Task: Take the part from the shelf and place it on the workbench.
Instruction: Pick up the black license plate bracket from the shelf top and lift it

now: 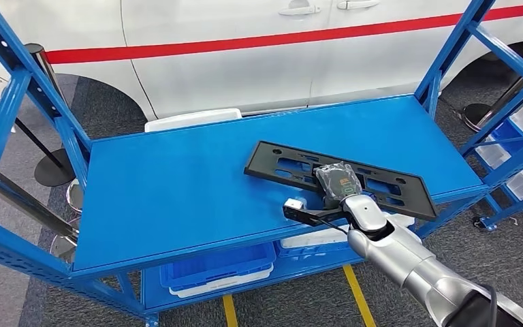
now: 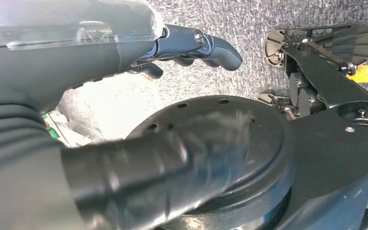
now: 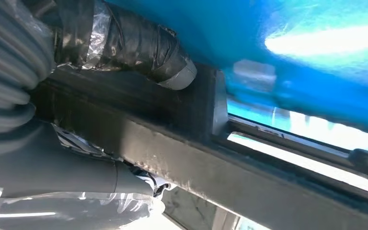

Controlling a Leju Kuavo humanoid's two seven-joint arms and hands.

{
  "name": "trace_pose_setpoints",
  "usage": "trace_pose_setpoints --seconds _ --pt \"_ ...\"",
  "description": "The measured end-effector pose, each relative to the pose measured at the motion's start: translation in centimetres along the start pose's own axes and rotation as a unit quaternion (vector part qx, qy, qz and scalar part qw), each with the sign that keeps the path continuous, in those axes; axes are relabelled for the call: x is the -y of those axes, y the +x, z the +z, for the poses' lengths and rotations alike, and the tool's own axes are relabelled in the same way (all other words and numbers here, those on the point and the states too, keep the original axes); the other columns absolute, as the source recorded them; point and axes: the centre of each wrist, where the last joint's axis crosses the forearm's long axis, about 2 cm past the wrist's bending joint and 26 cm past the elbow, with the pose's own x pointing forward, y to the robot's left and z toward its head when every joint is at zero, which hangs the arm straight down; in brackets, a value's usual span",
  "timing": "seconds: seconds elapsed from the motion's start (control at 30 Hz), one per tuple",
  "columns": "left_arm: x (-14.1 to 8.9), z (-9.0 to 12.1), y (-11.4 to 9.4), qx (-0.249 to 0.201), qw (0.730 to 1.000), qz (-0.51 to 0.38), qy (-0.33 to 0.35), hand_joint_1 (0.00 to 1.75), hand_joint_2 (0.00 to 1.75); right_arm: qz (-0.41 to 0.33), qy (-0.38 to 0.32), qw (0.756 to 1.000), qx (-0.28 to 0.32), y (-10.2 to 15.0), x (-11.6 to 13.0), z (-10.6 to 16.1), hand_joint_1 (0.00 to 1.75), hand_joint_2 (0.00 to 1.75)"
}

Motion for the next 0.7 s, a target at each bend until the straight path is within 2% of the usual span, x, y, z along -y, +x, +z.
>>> trace_pose_setpoints --seconds 0.33,0.7 --pt "0.1 0.0 0.0 0.001 1.0 0.007 0.0 0.0 1.75 -0.024 -0.057 0.998 0.008 0.7 0.6 0.9 1.75 1.75" --pt "0.1 0.0 0.3 0.006 1.0 0.01 0.002 0.0 1.75 -0.031 -0.069 0.997 0.012 0.8 1.0 1.2 1.75 1.75"
